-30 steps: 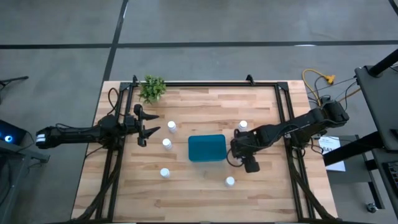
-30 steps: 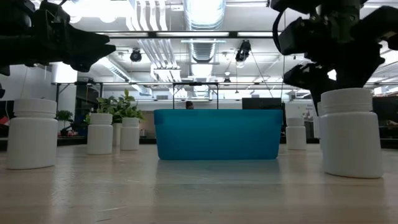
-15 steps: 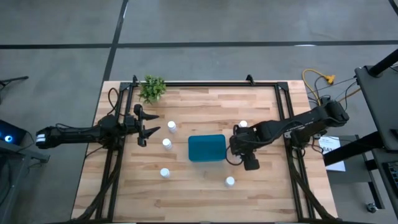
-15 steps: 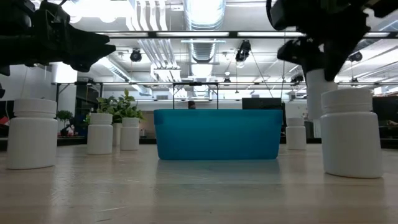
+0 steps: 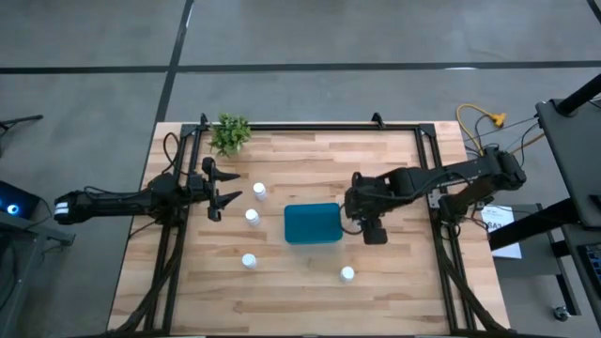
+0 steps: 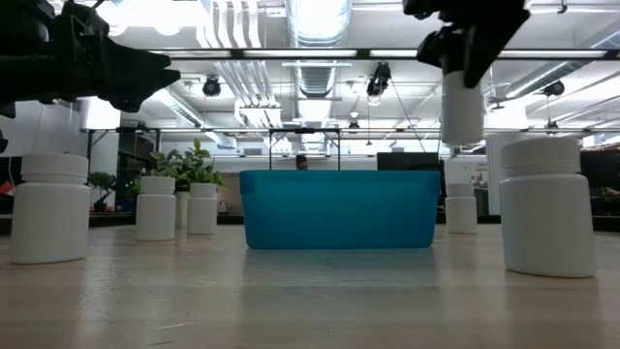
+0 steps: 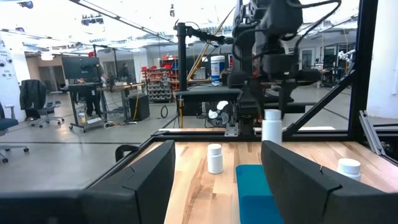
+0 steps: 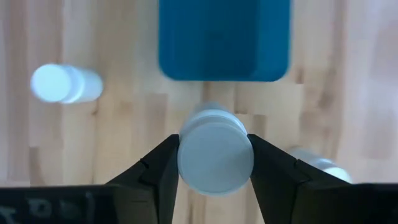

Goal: Pick and place pill bottles into a basket
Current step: Put the white pill bottle into the blue bin

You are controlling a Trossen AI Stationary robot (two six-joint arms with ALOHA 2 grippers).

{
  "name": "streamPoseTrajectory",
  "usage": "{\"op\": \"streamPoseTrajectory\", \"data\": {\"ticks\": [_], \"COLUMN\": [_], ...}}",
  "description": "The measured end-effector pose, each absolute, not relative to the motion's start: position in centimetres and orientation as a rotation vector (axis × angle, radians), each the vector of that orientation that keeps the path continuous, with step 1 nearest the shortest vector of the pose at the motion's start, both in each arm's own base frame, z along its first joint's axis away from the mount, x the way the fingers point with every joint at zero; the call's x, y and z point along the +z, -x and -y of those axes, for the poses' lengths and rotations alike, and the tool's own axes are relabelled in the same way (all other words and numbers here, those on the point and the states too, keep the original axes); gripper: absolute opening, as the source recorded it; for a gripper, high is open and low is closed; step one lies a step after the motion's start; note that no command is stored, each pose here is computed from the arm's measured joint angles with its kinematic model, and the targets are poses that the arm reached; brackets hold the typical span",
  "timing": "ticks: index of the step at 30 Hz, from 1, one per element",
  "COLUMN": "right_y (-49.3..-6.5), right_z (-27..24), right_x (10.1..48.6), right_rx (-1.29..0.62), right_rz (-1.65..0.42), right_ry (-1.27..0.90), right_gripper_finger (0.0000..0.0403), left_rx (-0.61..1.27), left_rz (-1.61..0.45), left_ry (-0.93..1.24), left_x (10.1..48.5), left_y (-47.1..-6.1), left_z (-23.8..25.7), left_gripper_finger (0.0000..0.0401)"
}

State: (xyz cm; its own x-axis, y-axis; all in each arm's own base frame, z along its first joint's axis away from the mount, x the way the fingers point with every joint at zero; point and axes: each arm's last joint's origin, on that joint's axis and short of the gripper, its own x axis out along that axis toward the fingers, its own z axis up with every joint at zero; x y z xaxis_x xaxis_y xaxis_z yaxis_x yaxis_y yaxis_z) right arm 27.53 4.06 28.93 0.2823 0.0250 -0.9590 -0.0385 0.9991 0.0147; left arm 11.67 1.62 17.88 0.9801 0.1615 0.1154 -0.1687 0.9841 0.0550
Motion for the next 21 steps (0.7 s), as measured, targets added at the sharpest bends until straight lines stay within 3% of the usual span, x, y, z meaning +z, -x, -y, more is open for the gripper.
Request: {"op": "streamPoseTrajectory", "data": {"ticks": [13, 21], "right_y": [-33.7, -35.6], "right_z": [-1.0, -0.8], "right_x": [29.6, 27.6], "right_rx": [0.049, 0.079], "right_rz": [-1.3, -1.359], "right_ry": [0.117, 0.178], "right_gripper_finger": [0.0151, 0.0151], "left_rx": [0.166, 0.166], "left_rz": [0.111, 0.11], "left_ry": [-0.065, -0.065], "left_x": [17.9, 17.9], "left_y": [-11.7, -11.7], "left_z": [-1.6, -1.6], "left_gripper_finger": [0.0222, 0.0222]}}
